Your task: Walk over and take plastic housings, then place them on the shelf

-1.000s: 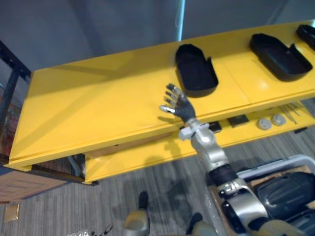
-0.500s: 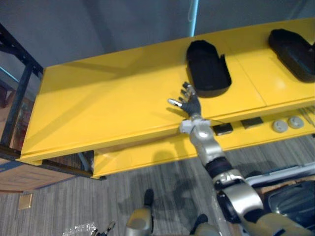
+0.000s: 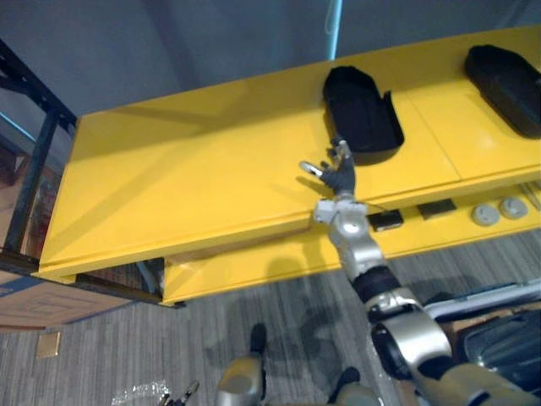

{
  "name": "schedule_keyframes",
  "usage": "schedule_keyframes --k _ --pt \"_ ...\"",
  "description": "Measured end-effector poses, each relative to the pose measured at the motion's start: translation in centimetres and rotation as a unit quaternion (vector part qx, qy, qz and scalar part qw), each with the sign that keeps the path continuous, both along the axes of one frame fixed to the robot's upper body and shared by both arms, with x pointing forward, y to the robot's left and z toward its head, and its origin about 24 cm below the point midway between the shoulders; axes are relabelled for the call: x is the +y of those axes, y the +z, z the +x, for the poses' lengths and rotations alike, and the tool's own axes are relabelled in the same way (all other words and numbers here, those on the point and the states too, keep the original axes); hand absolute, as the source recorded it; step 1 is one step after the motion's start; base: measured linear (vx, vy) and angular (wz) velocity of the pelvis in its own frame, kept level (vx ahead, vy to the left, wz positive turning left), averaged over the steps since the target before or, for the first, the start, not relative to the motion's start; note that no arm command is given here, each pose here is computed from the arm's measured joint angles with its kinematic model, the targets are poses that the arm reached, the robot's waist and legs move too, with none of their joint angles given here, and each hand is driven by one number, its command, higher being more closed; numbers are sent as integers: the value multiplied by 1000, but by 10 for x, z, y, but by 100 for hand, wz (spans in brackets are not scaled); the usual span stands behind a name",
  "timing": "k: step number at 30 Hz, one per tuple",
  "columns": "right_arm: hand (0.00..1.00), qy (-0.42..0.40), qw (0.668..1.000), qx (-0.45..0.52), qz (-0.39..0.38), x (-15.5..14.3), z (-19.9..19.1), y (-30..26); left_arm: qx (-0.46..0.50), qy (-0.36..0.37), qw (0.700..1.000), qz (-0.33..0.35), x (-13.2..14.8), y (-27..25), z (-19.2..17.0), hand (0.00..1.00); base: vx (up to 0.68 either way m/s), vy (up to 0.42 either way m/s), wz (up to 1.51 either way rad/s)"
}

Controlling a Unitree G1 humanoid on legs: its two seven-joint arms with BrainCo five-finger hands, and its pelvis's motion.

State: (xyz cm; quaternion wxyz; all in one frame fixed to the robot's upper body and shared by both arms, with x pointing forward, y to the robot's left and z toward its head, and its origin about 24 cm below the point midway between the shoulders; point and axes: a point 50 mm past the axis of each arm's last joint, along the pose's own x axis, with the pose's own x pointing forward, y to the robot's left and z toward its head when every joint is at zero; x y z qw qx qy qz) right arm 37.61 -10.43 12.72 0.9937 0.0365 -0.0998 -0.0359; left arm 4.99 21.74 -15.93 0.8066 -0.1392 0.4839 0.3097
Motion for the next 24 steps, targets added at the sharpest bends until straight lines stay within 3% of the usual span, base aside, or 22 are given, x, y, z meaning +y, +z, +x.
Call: schedule_keyframes --k 17,24 --pt "0 17 1000 -8 -1 1 0 1 -1 -17 1000 -7 -6 -1 2 0 0 0 0" --pt "0 196 974 -109 -18 39 -22 28 1 -9 1000 -6 -3 -1 1 0 2 -2 -6"
